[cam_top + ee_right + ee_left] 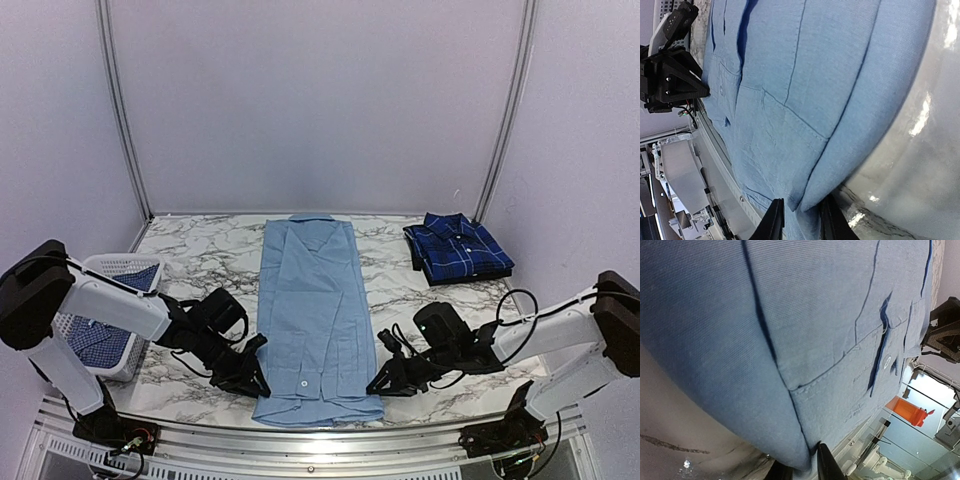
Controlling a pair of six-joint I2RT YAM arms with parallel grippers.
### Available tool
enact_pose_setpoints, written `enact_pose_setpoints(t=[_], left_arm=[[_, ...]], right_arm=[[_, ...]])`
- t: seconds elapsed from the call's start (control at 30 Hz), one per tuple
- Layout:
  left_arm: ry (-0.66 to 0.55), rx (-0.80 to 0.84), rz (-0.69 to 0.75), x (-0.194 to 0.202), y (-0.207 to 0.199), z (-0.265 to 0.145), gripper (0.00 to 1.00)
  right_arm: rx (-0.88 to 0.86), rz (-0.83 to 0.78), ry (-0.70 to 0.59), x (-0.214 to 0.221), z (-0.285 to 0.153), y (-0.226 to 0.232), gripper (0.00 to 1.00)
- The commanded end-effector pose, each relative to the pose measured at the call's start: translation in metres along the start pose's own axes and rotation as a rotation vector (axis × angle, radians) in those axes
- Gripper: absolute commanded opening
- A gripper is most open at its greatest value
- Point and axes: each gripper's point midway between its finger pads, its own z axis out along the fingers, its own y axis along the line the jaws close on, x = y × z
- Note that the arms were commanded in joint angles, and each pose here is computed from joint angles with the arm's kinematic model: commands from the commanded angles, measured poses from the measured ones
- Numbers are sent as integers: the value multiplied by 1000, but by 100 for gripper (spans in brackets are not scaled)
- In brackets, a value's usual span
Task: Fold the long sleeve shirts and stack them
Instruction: Pick up the rectangle-folded shirt from the center of the board.
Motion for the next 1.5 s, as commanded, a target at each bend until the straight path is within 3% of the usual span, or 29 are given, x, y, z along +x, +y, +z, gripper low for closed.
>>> enact_pose_setpoints(t=[0.0, 0.23, 0.47, 0.63, 0.77, 1.0, 1.27, 1.47], left_arm=[[36, -42, -54, 14, 19, 5, 19], [21, -39, -72, 19, 23, -1, 25], [-7, -32, -70, 11, 20, -2, 33], [-18, -21, -70, 6, 16, -1, 32], [-22, -14, -72, 1, 14, 2, 25], [-35, 20, -52, -11, 0, 4, 18], [-57, 75, -26, -15, -19, -9, 0], [-122, 126, -28, -31, -32, -35, 0]], right_arm=[[-38, 20, -6, 2, -5, 6, 29], [14, 77, -23, 11, -15, -6, 40], [-40, 101, -31, 11, -10, 1, 41], [-82, 98, -21, 9, 0, 9, 40], [-103, 94, -23, 4, 4, 14, 39], [-121, 93, -17, -1, 9, 18, 32], [-130, 61, -47, -17, 1, 32, 0], [-137, 10, -117, -45, -15, 52, 0]])
